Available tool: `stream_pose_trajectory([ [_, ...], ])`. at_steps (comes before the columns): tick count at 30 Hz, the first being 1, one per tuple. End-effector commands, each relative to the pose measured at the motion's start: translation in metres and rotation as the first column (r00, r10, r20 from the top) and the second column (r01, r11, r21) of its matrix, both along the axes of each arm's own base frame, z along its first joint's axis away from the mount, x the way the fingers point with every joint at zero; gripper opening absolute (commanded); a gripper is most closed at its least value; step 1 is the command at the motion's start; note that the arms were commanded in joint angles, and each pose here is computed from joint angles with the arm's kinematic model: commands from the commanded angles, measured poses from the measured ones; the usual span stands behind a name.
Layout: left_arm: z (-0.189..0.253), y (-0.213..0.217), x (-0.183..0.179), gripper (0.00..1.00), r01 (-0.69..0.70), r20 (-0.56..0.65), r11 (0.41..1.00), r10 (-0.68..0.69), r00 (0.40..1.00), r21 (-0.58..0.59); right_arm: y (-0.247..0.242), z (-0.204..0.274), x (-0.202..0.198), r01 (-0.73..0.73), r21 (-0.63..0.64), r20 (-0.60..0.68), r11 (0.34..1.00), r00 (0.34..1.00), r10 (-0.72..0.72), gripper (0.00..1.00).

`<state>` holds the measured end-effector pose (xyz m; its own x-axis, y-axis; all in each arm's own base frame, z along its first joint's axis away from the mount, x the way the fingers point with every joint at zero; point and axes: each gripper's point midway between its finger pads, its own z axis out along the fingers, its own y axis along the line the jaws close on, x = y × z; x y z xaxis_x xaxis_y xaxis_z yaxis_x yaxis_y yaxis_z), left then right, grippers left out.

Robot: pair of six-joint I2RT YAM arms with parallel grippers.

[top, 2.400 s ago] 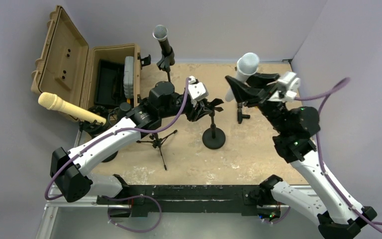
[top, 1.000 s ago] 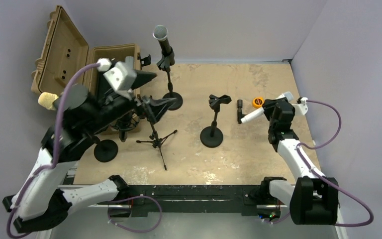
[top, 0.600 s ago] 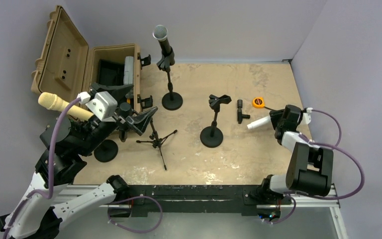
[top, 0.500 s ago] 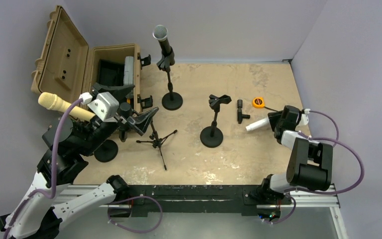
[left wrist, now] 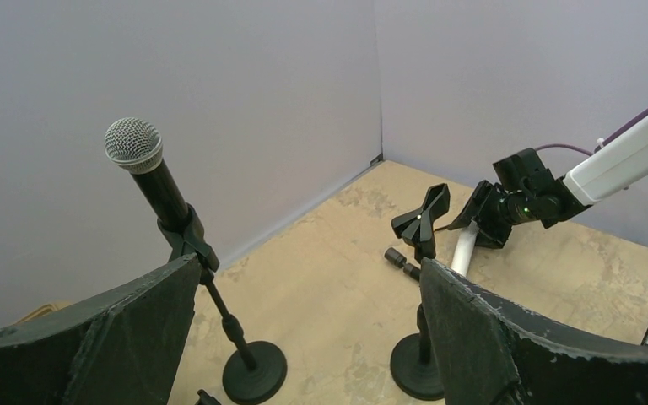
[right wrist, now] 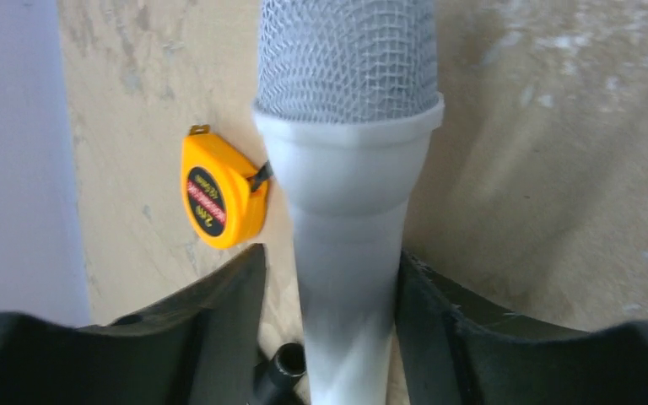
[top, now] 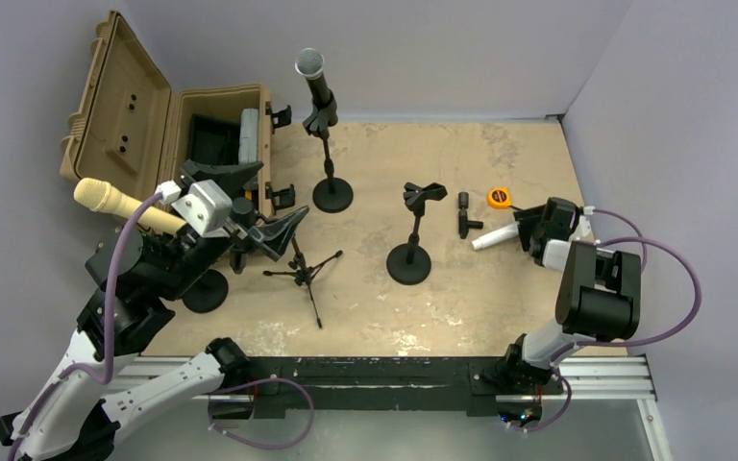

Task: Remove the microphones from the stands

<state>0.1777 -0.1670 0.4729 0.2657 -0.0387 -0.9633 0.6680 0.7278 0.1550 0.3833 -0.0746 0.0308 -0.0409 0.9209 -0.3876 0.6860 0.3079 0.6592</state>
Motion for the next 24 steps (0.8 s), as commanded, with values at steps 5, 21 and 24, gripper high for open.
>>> stream_pose_trajectory([
  [5,0.006,-0.003,0.004,0.99,-0.005,0.037,1.0,0.005,0.999,-0.006,0.003,-0.001,-0.004,-0.025,0.002,-0.007,1.0,1.0,0.025,0.74],
  [21,-0.001,-0.006,0.011,0.99,-0.019,0.023,1.0,0.019,1.0,0.015,-0.021,0.058,-0.024,0.015,-0.241,0.021,0.971,1.0,-0.01,0.94],
  [24,-0.001,-0.006,0.012,0.99,-0.022,0.021,1.0,0.022,1.0,0.017,-0.015,0.099,-0.018,0.001,-0.321,0.092,0.947,0.995,0.03,0.99],
])
